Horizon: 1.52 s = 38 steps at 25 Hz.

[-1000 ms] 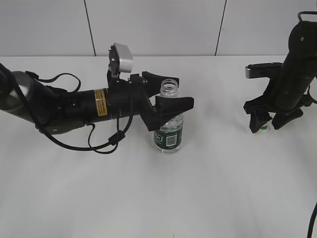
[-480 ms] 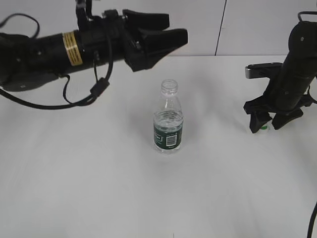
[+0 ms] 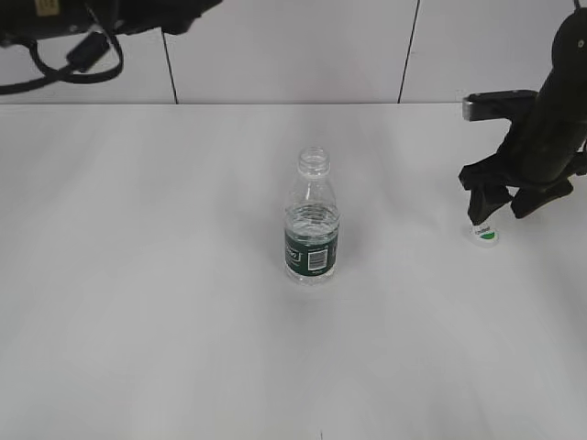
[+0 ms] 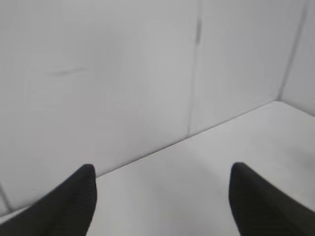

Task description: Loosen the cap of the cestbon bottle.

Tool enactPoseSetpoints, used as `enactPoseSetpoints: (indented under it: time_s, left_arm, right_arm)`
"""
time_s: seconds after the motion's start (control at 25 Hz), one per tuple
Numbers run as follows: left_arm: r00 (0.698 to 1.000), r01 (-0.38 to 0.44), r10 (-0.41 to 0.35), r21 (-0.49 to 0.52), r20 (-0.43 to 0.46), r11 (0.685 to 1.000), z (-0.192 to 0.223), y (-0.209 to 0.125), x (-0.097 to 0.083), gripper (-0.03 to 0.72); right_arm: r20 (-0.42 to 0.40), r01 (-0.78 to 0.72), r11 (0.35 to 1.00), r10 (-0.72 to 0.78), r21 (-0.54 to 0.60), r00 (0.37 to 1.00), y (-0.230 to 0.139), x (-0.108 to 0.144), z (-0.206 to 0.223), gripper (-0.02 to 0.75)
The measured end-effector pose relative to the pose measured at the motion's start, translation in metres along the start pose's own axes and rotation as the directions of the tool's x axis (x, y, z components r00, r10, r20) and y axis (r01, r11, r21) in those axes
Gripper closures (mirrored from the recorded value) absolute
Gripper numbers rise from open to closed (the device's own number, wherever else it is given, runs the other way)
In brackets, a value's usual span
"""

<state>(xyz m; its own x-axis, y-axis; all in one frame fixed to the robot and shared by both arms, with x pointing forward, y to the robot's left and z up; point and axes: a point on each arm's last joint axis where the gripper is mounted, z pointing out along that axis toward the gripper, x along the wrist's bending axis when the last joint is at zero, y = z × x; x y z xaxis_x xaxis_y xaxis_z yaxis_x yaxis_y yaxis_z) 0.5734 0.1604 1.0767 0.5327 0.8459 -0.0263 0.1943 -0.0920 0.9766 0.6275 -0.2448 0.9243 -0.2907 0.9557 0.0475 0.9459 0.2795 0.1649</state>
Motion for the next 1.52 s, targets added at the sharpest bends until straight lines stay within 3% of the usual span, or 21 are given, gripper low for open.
enactPoseSetpoints:
  time_s: [0.2, 0.48, 0.8, 1.2, 1.36, 1.44, 1.52]
  left_arm:
    - [0.973, 0.073, -0.052, 0.088, -0.224, 0.993, -0.021, 0.002, 0.034, 0.185]
    - [0.867, 0.229, -0.071, 0.267, -0.493, 0.936, -0.041, -0.018, 0.068, 0.205]
    - [0.836, 0.336, -0.076, 0.4, -0.543, 0.853, -0.056, -0.036, 0.084, 0.224]
    - [0.808, 0.462, -0.084, 0.54, -0.583, 0.703, -0.083, -0.063, 0.121, 0.224]
    - [0.808, 0.467, -0.073, 0.56, -0.584, 0.685, -0.088, -0.063, 0.121, 0.224]
    - [0.812, 0.447, -0.053, 0.562, -0.581, 0.696, -0.093, -0.057, 0.12, 0.224]
    - [0.814, 0.415, -0.03, 0.544, -0.581, 0.729, -0.102, -0.045, 0.117, 0.224]
  right_arm:
    - [0.0, 0.006, 1.0, -0.006, -0.024, 1.0, -0.004, 0.004, -0.035, 0.242]
    - [-0.014, 0.007, 1.0, -0.007, -0.007, 1.0, -0.015, 0.009, -0.07, 0.242]
    - [-0.045, -0.008, 0.999, 0.006, -0.034, 0.999, -0.022, 0.016, -0.097, 0.242]
    - [-0.062, -0.013, 1.0, 0.011, -0.025, 0.998, -0.025, 0.018, -0.101, 0.242]
    - [-0.077, -0.021, 0.999, 0.018, -0.027, 0.997, -0.025, 0.019, -0.102, 0.242]
    - [-0.08, -0.022, 0.999, 0.02, -0.025, 0.997, -0.025, 0.02, -0.103, 0.242]
    - [-0.082, -0.022, 0.999, 0.02, -0.024, 0.996, -0.025, 0.02, -0.103, 0.242]
